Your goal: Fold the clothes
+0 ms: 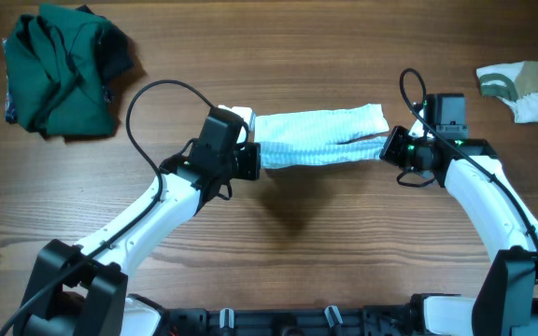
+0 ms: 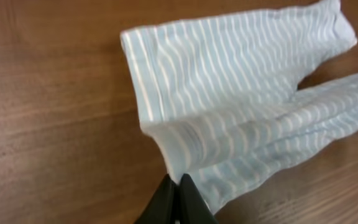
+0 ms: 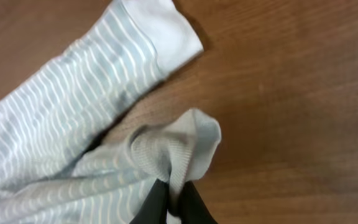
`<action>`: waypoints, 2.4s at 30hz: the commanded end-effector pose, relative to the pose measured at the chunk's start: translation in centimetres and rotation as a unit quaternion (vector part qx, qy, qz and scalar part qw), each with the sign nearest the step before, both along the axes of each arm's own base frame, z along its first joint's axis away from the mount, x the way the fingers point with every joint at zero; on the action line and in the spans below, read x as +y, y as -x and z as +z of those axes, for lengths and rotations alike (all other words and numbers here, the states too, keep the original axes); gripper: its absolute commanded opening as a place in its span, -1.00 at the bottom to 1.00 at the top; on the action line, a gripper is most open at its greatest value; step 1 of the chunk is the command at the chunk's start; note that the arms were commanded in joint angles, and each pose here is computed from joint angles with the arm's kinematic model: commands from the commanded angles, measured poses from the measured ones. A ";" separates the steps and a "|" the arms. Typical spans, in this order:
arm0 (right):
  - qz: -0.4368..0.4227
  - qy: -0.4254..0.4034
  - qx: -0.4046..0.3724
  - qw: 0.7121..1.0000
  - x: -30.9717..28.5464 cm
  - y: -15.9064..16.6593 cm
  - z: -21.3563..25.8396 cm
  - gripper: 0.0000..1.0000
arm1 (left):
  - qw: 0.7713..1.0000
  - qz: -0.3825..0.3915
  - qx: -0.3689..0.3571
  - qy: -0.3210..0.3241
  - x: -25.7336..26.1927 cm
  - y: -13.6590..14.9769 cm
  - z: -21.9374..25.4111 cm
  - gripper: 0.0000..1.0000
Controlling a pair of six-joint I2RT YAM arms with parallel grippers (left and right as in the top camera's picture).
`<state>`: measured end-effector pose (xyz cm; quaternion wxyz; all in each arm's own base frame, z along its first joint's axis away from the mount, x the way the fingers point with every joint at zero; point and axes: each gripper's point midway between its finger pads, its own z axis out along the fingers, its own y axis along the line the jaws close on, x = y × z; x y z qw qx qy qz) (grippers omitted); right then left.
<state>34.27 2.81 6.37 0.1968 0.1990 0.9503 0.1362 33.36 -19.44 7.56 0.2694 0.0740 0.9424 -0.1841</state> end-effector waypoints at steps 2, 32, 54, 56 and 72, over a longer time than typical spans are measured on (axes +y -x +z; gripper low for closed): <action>-0.011 -0.006 -0.032 0.999 0.1 -1.1 1.1 -0.91 | 0.999 0.005 -0.042 -0.018 0.4 -1.4 1.1 -0.92; -0.031 0.011 -0.047 0.998 1.0 -4.0 -1.5 -0.91 | 0.996 0.023 -0.087 -0.029 0.0 -4.8 -0.8 -0.49; -0.031 0.005 -0.037 0.999 1.2 -3.8 -2.1 -0.91 | 0.974 0.015 0.192 0.122 -3.0 5.9 -0.9 0.43; -0.028 -0.002 -0.037 0.999 1.5 -3.8 -2.0 -0.91 | 0.969 0.037 0.206 0.129 -3.1 5.6 -1.5 0.41; -0.027 0.000 -0.027 0.999 1.4 -3.4 -2.3 -0.92 | 0.953 0.098 0.243 0.150 -3.9 4.1 -4.9 0.31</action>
